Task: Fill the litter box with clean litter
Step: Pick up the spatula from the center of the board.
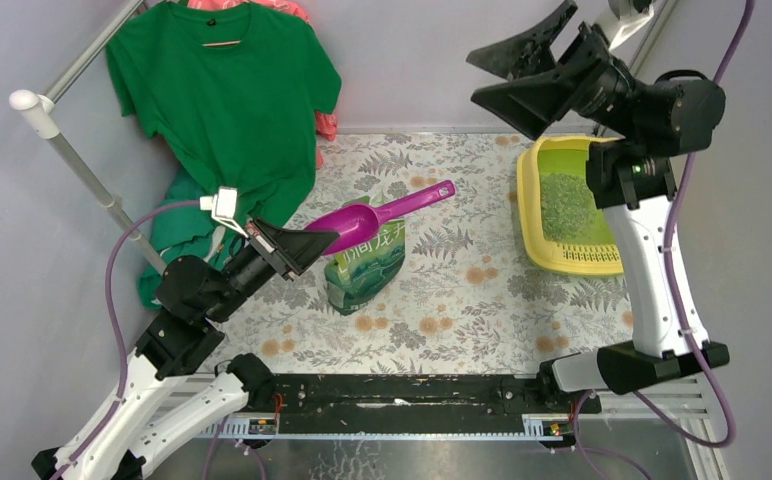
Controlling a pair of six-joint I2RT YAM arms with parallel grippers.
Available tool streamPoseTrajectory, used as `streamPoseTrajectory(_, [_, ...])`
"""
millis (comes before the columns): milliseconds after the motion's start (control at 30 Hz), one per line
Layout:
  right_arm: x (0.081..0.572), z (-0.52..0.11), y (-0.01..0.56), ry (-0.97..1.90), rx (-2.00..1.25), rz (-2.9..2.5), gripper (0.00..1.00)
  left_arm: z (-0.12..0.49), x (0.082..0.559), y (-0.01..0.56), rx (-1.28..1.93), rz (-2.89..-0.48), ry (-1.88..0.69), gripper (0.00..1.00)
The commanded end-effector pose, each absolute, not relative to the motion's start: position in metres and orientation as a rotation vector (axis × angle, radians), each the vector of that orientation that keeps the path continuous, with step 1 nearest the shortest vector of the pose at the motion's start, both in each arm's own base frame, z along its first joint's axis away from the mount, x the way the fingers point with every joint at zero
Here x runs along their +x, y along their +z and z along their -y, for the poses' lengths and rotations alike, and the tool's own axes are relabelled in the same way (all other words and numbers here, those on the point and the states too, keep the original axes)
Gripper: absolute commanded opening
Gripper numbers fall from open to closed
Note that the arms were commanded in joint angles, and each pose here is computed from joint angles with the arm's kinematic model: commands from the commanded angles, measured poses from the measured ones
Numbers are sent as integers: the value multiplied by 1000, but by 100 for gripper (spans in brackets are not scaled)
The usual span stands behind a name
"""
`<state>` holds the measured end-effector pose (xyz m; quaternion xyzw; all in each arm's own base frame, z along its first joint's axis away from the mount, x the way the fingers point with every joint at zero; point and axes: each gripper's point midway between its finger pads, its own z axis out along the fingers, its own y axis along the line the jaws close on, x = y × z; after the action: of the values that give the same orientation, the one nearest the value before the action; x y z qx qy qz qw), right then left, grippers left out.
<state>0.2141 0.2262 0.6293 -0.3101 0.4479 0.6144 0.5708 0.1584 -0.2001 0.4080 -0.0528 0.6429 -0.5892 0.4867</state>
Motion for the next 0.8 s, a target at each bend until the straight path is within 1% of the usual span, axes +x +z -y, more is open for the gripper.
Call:
streamPoseTrajectory(0, [256,-237,629,1461,-694,-1071,91,192,161,413,-136,-1542,-1380,14])
streamPoseTrajectory(133, [317,-253,591,1520,-649,-1162,89,189,161,411,-136,-1550,-1352,14])
streamPoseTrajectory(267, [349,-261,561,1592,-619,-1218,84,184,162,412,-143,-1554,-1319,14])
streamPoseTrajectory(333, [350,-261,550,1600,-604,-1250,83,182,164,412,-148,-1554,-1308,14])
streamPoseTrajectory(400, [355,-260,528,1578,-528,-1390,82,183,165,411,-152,-1557,-1303,14])
streamPoseTrajectory(500, [358,-249,487,1443,-414,-1620,82,187,168,408,-160,-1554,-1321,14])
streamPoseTrajectory(567, [355,-237,456,1374,-336,-1754,82,189,169,406,-167,-1548,-1338,14])
streamPoseTrajectory(600, [349,-230,453,1371,-317,-1766,83,189,169,405,-171,-1548,-1338,14])
streamPoseTrajectory(667, [342,-216,430,1392,-226,-1830,82,189,170,405,-179,-1546,-1342,14])
streamPoseTrajectory(700, [336,-212,421,1404,-195,-1851,82,189,169,404,-181,-1546,-1346,14])
streamPoseTrajectory(767, [324,-207,407,1395,-148,-1873,87,188,169,404,-188,-1545,-1350,14])
